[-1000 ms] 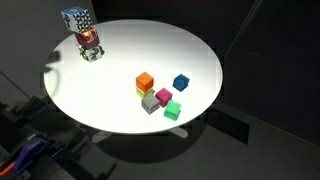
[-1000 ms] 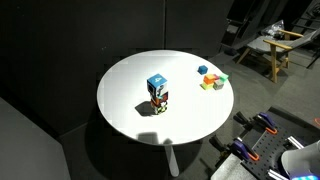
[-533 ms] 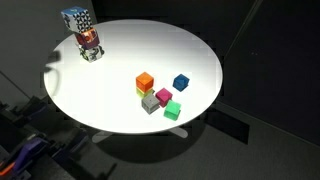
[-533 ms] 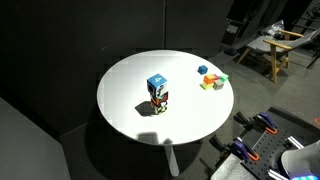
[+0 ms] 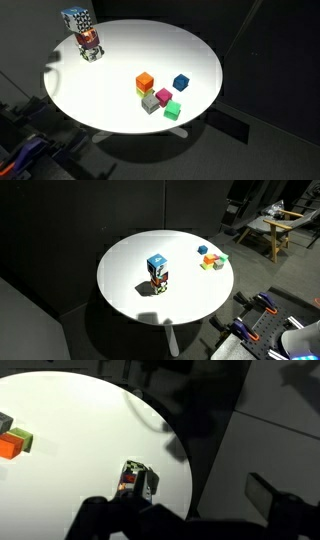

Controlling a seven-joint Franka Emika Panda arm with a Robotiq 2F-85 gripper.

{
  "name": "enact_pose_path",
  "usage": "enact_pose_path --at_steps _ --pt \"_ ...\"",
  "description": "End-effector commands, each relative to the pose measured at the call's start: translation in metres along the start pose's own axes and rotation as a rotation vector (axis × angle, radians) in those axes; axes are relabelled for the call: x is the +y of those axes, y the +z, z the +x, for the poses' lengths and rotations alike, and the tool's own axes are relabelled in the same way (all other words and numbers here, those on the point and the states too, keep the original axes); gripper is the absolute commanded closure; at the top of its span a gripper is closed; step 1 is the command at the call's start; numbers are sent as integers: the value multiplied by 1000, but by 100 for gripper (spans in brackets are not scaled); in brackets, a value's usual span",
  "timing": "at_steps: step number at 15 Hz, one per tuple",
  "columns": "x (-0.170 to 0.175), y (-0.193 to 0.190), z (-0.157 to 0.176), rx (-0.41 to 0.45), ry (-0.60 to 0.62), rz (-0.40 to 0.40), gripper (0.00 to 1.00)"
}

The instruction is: Pick up the green block and slide it to the left while pushing the other blocks, put the green block on the orange block

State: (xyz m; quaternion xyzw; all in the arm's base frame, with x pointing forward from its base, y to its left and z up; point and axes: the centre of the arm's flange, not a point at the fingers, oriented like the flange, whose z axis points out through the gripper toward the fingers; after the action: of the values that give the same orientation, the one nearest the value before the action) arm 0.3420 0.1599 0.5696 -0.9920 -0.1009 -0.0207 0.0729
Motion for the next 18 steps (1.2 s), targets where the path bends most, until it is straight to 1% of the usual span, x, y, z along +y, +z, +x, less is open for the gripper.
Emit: enact_pose_path --at_steps 1,6,9,13,18 --pt "0 0 0 0 0 0 0" --pt "1 2 1 4 6 -8 0" --pt "7 5 2 -2 20 -15 0" --pt "21 7 3 2 55 -31 0" --pt "48 8 11 55 124 -78 0"
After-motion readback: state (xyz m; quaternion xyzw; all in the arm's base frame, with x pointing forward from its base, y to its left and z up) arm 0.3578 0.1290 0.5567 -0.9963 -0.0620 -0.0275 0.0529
